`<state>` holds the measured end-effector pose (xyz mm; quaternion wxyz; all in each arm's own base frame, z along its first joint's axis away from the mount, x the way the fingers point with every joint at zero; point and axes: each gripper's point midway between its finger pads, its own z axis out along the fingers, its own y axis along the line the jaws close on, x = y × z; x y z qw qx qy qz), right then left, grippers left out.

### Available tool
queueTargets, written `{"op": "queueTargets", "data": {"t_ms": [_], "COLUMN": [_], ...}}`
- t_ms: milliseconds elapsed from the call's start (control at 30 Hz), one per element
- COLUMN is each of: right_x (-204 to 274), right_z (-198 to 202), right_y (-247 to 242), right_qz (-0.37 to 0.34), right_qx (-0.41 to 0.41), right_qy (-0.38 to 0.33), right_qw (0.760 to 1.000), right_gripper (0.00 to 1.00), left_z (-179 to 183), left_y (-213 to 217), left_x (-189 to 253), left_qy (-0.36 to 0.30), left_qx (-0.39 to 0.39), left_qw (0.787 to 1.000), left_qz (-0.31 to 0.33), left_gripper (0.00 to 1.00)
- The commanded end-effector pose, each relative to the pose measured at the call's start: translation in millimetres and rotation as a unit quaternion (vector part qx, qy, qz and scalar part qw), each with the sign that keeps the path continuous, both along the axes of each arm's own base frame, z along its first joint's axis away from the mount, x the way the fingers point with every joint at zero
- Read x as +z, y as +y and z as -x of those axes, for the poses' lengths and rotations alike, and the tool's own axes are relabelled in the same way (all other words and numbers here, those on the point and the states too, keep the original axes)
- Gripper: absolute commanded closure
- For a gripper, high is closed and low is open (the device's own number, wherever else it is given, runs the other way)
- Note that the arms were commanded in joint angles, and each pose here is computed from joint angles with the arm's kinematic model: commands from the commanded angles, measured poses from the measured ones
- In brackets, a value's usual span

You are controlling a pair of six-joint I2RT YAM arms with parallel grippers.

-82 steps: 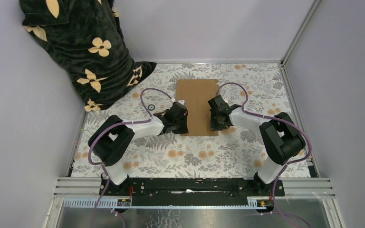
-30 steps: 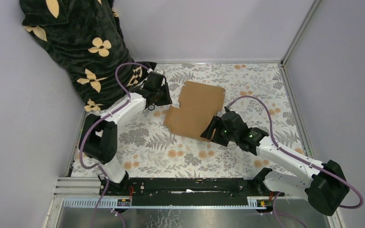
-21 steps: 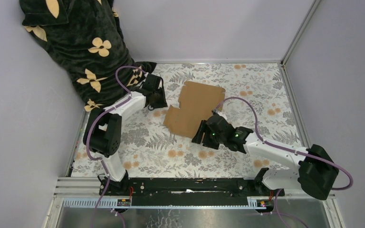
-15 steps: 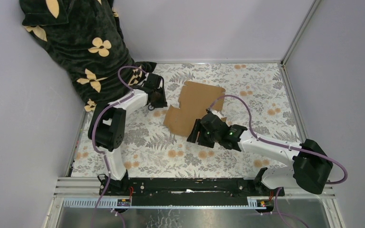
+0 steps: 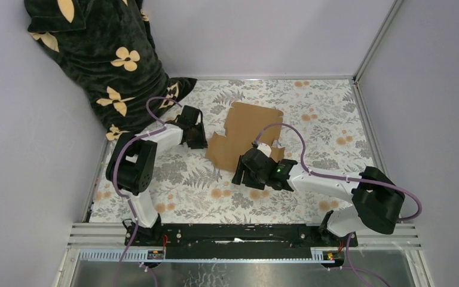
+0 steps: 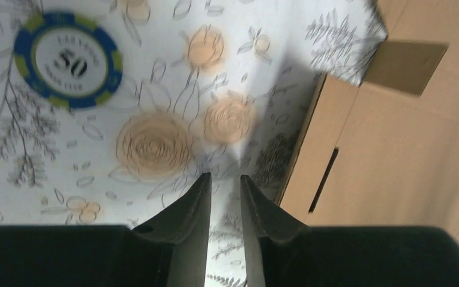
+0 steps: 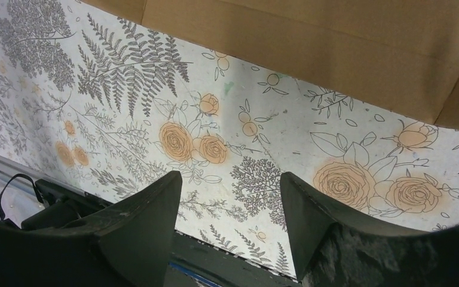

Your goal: Fold the paper box

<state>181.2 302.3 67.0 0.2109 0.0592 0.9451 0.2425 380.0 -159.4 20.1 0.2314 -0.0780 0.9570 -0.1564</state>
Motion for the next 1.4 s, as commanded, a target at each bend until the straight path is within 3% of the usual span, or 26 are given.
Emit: {"op": "queueTargets", "data": {"t_ms": [0, 467, 1133, 1367], "right_x": [11, 13, -12, -16], "right_z": [-13, -15, -42, -63], "right_y": [8, -22, -134, -153], "right_qz": [-0.015, 0.008, -0.003, -0.017], "right_qx": [-0.026, -0.072, -0.182, -0.203], "right_qy": [-0.028, -0.049, -0.048, -0.052], "right_qw": [0.999, 0.996, 0.982, 0.978], "right_gripper": [0.30, 0.27, 0.20, 0.20], "left_z": [11, 54, 117, 130], "left_y": [-5, -47, -133, -131], "left_x": [9, 0, -4, 28], "left_qy": [-0.021, -0.015, -0.009, -0.032], "left_qx": [0.000, -0.039, -0.145, -0.153], "left_qw": [0.999, 0.999, 0.989, 0.986], "left_qz": [0.026, 0.030, 0.037, 0.057], "left_gripper": [0.69, 0.70, 0.70, 0.68]}}
